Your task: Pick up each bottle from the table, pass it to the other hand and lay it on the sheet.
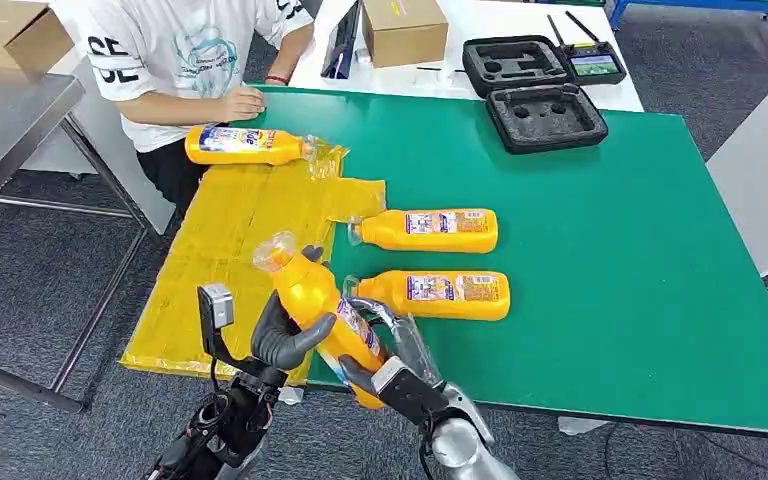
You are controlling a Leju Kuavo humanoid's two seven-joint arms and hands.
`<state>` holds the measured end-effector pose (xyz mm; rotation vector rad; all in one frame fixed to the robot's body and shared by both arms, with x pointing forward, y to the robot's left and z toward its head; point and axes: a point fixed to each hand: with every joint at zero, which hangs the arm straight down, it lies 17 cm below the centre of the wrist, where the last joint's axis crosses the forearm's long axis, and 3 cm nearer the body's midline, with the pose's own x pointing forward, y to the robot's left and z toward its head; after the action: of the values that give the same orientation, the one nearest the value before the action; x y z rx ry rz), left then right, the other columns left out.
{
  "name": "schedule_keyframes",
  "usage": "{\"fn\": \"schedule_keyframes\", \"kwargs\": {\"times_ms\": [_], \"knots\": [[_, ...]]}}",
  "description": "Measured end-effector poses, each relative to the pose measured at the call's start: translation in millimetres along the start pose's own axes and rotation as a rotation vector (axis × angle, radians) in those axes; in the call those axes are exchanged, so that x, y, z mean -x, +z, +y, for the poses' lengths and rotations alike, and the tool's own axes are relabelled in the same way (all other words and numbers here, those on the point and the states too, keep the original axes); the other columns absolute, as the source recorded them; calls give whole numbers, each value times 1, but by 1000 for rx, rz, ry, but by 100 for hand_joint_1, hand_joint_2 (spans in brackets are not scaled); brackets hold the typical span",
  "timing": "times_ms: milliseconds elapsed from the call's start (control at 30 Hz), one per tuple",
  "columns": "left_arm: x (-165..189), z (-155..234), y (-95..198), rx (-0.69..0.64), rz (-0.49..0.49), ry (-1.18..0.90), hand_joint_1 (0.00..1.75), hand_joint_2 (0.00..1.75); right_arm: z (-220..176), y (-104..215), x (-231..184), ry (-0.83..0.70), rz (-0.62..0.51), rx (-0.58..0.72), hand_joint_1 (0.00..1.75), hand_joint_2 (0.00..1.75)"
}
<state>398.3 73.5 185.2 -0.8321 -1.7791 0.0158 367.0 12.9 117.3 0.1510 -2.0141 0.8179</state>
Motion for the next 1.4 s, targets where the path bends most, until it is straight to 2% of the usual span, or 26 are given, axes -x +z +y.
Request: {"fn": "schedule_keyframes", "kwargs": {"times_ms": [33,133,167,200,300,333,400,567,600,1100,1267,1400], "knots": [[0,0,0,1,0,1,175,175,1,0,0,-1,1,-3,159,175],[0,1,1,3,-6,5,175,175,4,1,3,-2,7,-12,143,175],[-1,1,1,4,-7,5,175,175,4,0,3,-2,8,-12,117,175],[-1,2,1,2,-9,4,175,175,4,-1,3,-2,7,-14,66,175],[-2,4,0,-3,-11,1,175,175,5,-2,5,-6,10,-17,54,175],[-2,5,0,-5,-10,-2,175,175,5,-3,5,-7,10,-17,31,175],[-1,7,1,-9,-9,-4,175,175,6,-4,5,-8,9,-18,0,175],[-2,8,-1,-15,-13,-11,175,175,9,-7,-1,-31,-3,-9,0,175],[-2,9,-1,-16,-13,-12,175,175,9,-7,-1,-35,-3,-6,0,0],[-30,49,-5,-179,-119,-139,175,175,-12,-16,-21,-131,-60,103,0,0],[-78,80,-7,-305,-272,-378,175,175,-42,-20,-44,-227,-130,204,0,0],[-101,90,-11,-329,-323,-423,175,175,-54,-20,-57,-230,-168,226,0,0]]}}
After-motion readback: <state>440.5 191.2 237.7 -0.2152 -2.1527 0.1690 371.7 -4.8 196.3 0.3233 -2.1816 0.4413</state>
